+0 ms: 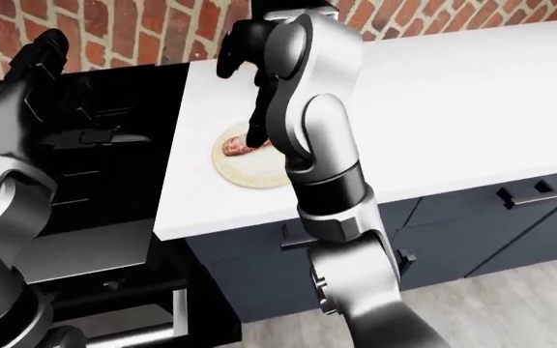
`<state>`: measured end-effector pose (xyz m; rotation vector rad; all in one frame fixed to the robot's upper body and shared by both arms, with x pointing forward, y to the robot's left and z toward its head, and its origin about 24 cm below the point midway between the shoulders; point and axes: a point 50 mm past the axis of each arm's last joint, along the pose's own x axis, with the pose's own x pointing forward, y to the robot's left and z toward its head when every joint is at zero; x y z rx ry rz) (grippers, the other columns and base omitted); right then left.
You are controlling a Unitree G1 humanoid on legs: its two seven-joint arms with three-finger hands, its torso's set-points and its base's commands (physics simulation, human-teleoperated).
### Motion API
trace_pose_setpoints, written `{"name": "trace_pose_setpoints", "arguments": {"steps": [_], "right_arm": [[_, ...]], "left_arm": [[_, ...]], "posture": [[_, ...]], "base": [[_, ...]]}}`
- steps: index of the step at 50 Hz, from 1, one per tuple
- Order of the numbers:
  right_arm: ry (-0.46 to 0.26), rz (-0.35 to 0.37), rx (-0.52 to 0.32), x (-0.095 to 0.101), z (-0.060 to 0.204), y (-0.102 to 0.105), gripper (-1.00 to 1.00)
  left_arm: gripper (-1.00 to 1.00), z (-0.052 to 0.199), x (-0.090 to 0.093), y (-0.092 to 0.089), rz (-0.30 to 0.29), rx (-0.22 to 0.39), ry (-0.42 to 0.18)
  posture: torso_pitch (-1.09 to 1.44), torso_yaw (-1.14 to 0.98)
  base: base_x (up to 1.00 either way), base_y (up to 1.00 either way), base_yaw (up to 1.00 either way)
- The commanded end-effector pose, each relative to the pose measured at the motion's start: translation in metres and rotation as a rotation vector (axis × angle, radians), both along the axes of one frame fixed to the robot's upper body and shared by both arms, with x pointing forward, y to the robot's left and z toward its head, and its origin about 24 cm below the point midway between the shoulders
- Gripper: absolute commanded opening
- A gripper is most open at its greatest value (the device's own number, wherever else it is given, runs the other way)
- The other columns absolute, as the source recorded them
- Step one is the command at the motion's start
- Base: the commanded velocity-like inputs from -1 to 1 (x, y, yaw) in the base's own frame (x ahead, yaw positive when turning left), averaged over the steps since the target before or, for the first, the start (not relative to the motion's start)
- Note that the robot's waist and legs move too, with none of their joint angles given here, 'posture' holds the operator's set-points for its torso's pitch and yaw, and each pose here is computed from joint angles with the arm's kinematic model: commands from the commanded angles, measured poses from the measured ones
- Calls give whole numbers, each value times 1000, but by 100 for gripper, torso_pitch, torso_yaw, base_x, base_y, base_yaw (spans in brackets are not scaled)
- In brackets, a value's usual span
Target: Pick the salami from the plate and place it in the pan.
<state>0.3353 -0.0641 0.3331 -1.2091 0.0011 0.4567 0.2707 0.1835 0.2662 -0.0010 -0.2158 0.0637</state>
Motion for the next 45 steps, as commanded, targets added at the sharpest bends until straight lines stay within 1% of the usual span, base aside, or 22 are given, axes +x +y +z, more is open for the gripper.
{"name": "trace_pose_setpoints", "arguments": {"steps": [1, 3, 7, 8, 9, 13, 16, 17, 19, 22, 26, 33, 36, 41, 45], "right_arm": [[-101, 9, -18, -7, 20, 2, 45], [-102, 11, -52, -5, 15, 3, 44], [-93, 17, -68, -3, 10, 6, 44], [-94, 17, -74, -2, 10, 7, 42], [-92, 19, -79, -1, 9, 7, 34], [-99, 19, -108, 1, 7, 7, 40], [-113, 20, -155, 2, 5, 8, 36], [-112, 21, -156, 2, 5, 8, 36], [-119, 20, -175, 3, 5, 9, 40], [-113, 21, -210, 4, -1, 9, 38], [-107, 14, -234, 7, -4, 7, 34], [-96, 12, -250, 10, -11, 7, 31], [-94, 10, -250, 12, -12, 7, 24], [-91, 4, -254, 16, -17, 6, 26], [-109, -3, -264, 20, -19, 7, 27]], "left_arm": [[100, 14, -5, 1, 7, 2, -81], [100, 14, -5, 1, 7, 2, -81], [100, 14, -5, 1, 6, 1, -82], [100, 14, -6, 1, 6, 1, -83], [100, 15, -6, 1, 6, 1, -82], [100, 14, -5, 1, 6, 1, -82], [100, 14, -5, 0, 5, 1, -83], [100, 14, -5, 0, 5, 1, -83], [100, 14, -4, 1, 6, 0, -83], [100, 14, -5, 1, 6, -1, -83], [100, 15, -5, 1, 5, -1, -82], [100, 14, -5, 1, 5, -2, -81], [100, 14, -5, 1, 5, -3, -81], [100, 14, -6, 1, 3, -2, -82], [100, 14, -6, 1, 4, -2, -81]], "posture": [[0, 0], [0, 0], [0, 0], [0, 0], [0, 0], [0, 0], [0, 0], [0, 0], [0, 0], [0, 0], [0, 0], [0, 0], [0, 0], [0, 0], [0, 0]], "base": [[0, 0, 0], [0, 0, 0], [0, 0, 0], [0, 0, 0], [0, 0, 0], [0, 0, 0], [0, 0, 0], [0, 0, 0], [0, 0, 0], [0, 0, 0], [0, 0, 0], [0, 0, 0], [0, 0, 0], [0, 0, 0], [0, 0, 0]]}}
